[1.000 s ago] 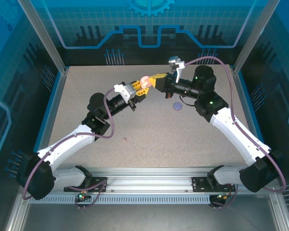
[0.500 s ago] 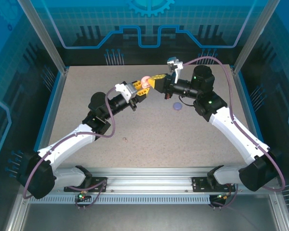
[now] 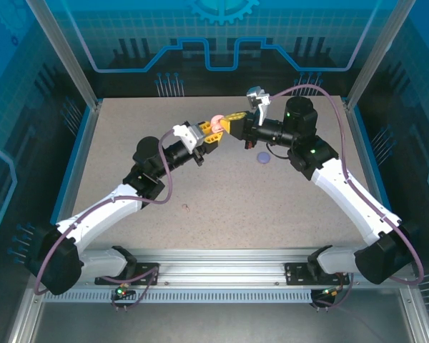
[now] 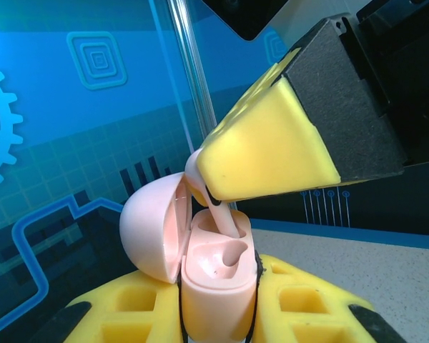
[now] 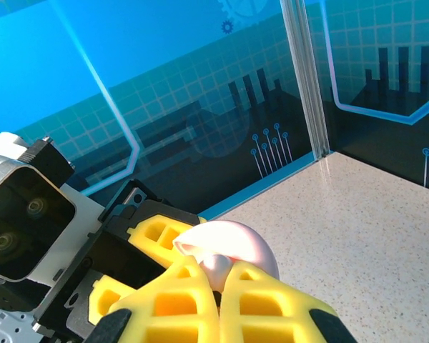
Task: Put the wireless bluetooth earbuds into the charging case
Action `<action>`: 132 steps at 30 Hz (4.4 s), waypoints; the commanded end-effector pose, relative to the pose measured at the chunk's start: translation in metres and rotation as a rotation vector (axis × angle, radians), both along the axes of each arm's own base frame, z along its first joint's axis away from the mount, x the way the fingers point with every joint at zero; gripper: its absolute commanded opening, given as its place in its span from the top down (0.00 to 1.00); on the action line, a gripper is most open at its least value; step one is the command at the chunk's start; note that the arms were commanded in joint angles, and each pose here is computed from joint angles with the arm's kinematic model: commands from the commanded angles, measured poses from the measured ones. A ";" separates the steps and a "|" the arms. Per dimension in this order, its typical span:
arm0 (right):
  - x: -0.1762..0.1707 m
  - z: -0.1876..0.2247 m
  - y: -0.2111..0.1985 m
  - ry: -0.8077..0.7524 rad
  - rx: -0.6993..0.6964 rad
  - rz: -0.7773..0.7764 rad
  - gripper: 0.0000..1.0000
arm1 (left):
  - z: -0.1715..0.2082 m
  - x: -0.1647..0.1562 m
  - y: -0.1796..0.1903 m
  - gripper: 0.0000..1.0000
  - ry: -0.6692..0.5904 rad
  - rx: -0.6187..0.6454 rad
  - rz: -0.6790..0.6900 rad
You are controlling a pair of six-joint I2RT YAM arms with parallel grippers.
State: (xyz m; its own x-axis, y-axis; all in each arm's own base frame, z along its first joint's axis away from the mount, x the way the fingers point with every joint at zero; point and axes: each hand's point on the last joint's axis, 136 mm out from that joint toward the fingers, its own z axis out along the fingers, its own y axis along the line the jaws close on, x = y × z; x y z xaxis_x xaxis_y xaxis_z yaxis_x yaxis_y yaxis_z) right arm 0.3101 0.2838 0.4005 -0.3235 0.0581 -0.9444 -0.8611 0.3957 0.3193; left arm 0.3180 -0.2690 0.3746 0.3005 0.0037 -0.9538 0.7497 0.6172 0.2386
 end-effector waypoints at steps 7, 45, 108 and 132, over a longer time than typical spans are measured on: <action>0.001 -0.012 -0.001 0.051 -0.033 -0.023 0.89 | 0.048 -0.008 0.004 1.00 -0.124 -0.079 0.007; -0.050 0.063 -0.043 -0.029 0.084 -0.097 0.15 | 0.030 0.003 0.004 1.00 -0.078 -0.067 0.044; -0.069 -0.387 0.143 0.752 -1.144 -0.201 0.57 | 0.042 0.082 0.159 1.00 0.031 -0.276 0.511; -0.070 -0.400 0.146 0.728 -1.205 -0.208 0.78 | 0.034 0.086 0.156 1.00 0.054 -0.284 0.492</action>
State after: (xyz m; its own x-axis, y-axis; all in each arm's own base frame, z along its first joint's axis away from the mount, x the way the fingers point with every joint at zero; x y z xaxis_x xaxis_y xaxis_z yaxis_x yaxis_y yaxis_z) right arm 0.2531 0.4255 0.0174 -0.8499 -0.5146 -0.1137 -0.5224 0.8510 0.0538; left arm 0.4086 -0.1189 0.3896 0.2265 -0.0932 -0.9695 0.3674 0.9301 -0.0036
